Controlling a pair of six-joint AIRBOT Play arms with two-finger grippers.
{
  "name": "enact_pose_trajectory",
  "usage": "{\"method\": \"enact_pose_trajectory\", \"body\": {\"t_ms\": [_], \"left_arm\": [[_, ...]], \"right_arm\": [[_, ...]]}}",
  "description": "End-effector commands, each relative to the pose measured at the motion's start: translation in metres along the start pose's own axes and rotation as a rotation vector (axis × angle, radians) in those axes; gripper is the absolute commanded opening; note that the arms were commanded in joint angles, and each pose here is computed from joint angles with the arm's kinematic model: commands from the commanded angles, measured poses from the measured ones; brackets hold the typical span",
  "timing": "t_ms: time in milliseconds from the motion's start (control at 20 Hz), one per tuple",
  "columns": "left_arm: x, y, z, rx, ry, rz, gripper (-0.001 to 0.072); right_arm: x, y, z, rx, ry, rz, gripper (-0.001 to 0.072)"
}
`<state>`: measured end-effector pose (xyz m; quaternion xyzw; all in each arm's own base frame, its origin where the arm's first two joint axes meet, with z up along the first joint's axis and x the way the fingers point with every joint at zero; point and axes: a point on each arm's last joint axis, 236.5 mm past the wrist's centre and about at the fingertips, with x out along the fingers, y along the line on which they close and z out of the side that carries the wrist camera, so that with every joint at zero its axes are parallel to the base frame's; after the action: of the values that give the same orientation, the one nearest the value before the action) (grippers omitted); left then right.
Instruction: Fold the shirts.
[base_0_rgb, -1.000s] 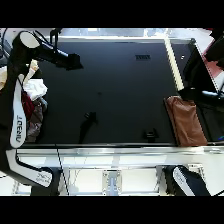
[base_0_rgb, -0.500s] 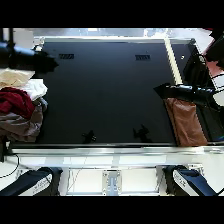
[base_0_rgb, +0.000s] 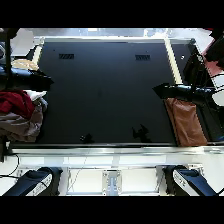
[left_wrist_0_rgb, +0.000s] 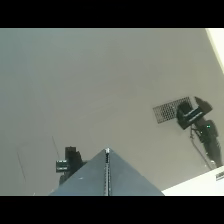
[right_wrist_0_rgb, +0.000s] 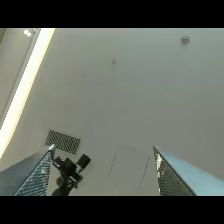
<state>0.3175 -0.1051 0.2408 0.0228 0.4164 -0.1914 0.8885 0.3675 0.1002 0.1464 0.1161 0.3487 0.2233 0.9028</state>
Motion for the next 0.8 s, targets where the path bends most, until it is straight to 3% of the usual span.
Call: {"method": "enact_pose_trajectory", "body": {"t_ms": [0,750], "left_arm": [[0.002,0.001,-0.004,-0.002,0.012,0.002,0.0014],[0.022,0.0,-0.005,-0.017,0.058,-0.024,0.0014]], "right_arm": [[0.0,0.0,0.0,-0.001,-0.001,0.0,0.0695],[0.0,0.0,0.001,-0.001,-0.001,0.001,0.0695]]}}
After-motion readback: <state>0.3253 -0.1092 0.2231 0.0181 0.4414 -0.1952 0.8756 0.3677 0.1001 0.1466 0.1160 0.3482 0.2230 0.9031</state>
